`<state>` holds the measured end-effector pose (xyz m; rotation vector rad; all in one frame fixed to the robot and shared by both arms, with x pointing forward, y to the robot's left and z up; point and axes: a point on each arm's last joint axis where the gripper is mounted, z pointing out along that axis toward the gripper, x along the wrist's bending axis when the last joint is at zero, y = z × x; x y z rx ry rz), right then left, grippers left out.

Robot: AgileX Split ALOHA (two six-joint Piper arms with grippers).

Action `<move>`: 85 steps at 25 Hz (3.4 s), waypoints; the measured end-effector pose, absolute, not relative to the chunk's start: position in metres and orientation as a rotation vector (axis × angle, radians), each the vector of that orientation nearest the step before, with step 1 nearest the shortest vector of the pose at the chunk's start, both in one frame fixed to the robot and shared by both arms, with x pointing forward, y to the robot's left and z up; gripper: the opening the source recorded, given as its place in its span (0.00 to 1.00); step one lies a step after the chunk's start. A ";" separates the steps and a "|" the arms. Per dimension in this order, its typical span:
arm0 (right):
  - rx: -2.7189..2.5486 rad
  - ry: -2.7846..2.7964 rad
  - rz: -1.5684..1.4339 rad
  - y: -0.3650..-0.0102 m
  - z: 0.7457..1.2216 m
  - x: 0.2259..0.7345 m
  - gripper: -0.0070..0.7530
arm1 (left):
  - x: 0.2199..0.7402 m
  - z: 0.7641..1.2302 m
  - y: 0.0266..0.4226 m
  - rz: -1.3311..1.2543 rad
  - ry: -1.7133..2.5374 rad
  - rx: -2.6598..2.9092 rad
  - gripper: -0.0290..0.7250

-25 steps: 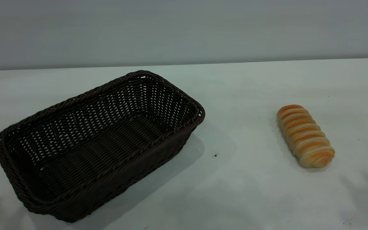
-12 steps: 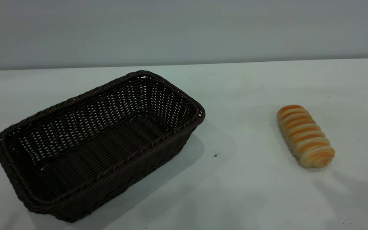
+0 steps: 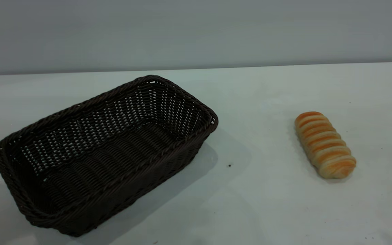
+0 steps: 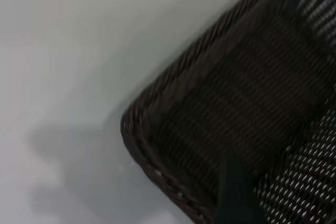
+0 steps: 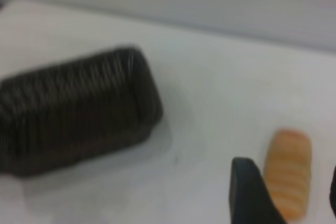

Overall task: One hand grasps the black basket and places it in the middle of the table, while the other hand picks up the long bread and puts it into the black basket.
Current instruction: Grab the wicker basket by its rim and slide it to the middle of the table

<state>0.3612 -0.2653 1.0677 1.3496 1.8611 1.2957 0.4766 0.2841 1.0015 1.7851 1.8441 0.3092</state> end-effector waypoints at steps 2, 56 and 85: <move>1.369 1.890 1.255 -0.266 1.066 0.352 0.48 | 0.481 0.990 0.283 0.255 1.884 1.791 0.73; 1.375 1.932 1.242 -0.263 1.065 0.340 0.48 | 0.512 0.866 0.300 0.044 2.579 1.413 0.73; 1.377 1.930 1.249 -0.263 1.065 0.340 0.48 | 0.531 0.870 0.277 0.100 2.316 1.756 0.25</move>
